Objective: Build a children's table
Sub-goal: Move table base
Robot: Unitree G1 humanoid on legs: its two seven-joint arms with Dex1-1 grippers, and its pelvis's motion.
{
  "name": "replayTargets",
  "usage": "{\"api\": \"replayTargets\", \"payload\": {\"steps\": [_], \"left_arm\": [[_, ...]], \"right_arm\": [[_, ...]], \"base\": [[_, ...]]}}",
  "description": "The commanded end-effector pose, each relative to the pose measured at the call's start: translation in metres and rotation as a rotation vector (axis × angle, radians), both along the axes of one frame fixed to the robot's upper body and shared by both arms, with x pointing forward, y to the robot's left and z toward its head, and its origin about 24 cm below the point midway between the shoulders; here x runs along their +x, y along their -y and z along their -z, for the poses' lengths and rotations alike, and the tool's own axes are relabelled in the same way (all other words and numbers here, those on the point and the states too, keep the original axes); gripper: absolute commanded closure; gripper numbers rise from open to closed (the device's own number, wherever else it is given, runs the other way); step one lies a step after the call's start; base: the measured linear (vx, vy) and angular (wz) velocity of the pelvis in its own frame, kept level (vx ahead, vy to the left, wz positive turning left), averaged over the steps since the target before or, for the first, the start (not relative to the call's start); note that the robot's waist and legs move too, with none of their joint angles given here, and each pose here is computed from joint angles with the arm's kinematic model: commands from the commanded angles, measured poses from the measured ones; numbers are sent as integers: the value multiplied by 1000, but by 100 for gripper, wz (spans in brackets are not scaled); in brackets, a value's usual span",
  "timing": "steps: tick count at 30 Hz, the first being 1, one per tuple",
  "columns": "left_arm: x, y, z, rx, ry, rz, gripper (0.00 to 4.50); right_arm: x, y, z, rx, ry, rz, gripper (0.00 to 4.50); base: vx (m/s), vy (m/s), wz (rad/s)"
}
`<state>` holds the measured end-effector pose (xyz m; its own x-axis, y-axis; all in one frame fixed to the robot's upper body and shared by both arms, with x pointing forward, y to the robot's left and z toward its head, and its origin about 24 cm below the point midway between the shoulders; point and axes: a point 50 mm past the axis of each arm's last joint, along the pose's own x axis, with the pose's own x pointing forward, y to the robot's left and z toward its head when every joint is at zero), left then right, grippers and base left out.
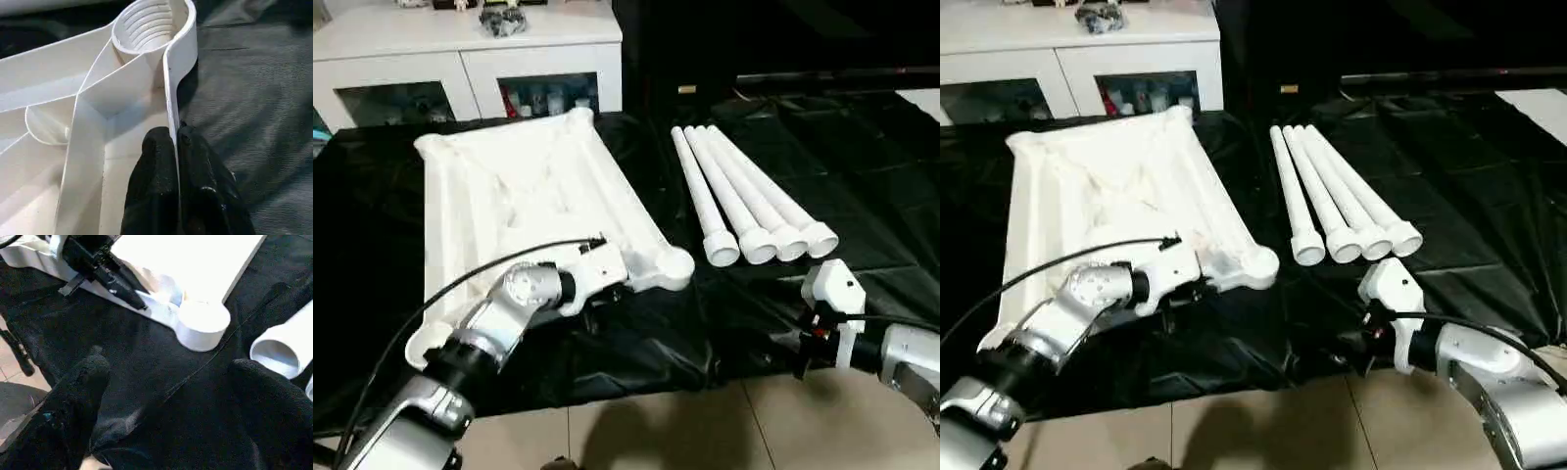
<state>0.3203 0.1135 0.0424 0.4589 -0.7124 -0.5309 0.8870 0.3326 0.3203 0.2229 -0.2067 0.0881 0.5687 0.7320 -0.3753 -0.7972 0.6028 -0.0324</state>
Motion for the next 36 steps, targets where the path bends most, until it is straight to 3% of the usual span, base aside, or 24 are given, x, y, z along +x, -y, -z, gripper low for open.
{"api": "replayTargets", "payload": {"steps": [1,15,16,20,23,29,30,32,34,36], "left_arm": [[11,-5,-9,14,77,-57,448],[14,6,-8,-32,77,-33,448],[14,6,-8,-33,76,-33,402],[13,5,-14,-69,82,-30,383],[6,1,-36,-190,130,-34,366],[-9,-9,-66,-384,117,-76,366],[-9,-20,-72,-424,168,-194,366],[-9,-26,-75,-436,204,-268,366],[-9,-42,-71,-490,246,-537,366],[-17,-52,-67,-536,286,-697,366]], "right_arm": [[3,-1,-1,-6,16,4,16],[2,-2,-1,-12,16,10,16],[2,-2,-1,-12,16,10,16],[3,-2,-1,-12,18,12,16],[1,1,-4,-1,28,31,16],[2,3,-9,58,28,82,16],[7,1,-11,84,40,140,16],[10,0,-11,94,50,178,16],[22,-4,-12,144,118,334,16],[33,-8,-7,182,117,494,16]], "base": [[0,0,0],[0,0,0],[0,0,0],[0,0,0],[0,0,0],[0,0,0],[0,0,0],[0,0,0],[0,0,0],[0,0,0]]}}
